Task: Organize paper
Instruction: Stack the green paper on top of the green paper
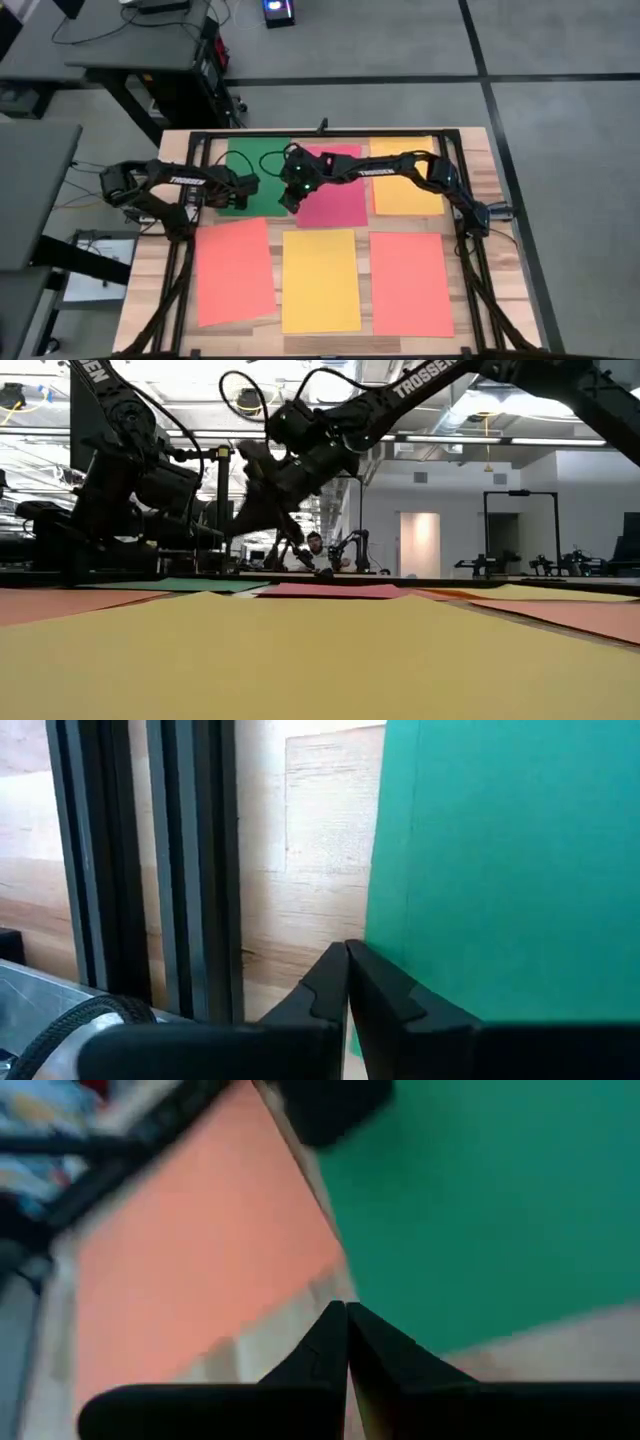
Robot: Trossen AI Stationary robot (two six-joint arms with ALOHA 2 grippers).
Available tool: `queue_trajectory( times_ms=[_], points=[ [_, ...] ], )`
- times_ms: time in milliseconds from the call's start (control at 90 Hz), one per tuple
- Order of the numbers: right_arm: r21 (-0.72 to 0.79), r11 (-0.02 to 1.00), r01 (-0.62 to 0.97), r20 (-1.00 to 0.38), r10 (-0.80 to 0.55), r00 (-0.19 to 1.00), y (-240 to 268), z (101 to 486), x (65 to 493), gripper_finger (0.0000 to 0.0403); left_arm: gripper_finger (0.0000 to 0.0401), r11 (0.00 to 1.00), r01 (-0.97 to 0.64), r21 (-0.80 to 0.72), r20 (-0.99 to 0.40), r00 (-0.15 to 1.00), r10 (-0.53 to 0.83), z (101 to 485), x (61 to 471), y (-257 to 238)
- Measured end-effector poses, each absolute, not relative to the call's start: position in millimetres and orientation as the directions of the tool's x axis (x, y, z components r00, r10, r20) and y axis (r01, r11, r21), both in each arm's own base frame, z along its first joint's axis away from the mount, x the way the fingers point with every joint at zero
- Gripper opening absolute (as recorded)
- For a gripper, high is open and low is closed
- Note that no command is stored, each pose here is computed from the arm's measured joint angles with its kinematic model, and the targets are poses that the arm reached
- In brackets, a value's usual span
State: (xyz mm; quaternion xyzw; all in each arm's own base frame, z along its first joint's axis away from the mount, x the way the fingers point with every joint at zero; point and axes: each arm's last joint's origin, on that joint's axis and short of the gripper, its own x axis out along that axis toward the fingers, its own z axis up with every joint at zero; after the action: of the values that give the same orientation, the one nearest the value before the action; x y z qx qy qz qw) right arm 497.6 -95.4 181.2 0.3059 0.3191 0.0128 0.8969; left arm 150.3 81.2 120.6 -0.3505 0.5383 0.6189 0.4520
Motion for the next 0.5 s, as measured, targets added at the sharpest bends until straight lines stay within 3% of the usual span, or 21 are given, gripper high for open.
queue_trajectory(
  times_ms=[167,367,500],
  points=[
    [0.595,0.79,0.147,-0.506,0.226,0.832,-77.5,187.3,505.3,0.0,0.0,0.015,-0.935,0.355,-0.92,-0.346,0.182,120.6,150.3,81.2],
    [0.399,0.816,0.417,-0.658,-0.062,0.751,-64.8,174.9,500.4,0.0,0.0,0.034,-0.933,0.358,-0.92,-0.346,0.182,120.6,150.3,81.2],
    [0.346,0.804,0.483,-0.691,-0.129,0.711,-52.4,163.3,499.3,0.0,0.0,0.041,-0.932,0.359,-0.92,-0.346,0.182,120.6,150.3,81.2]
  ],
)
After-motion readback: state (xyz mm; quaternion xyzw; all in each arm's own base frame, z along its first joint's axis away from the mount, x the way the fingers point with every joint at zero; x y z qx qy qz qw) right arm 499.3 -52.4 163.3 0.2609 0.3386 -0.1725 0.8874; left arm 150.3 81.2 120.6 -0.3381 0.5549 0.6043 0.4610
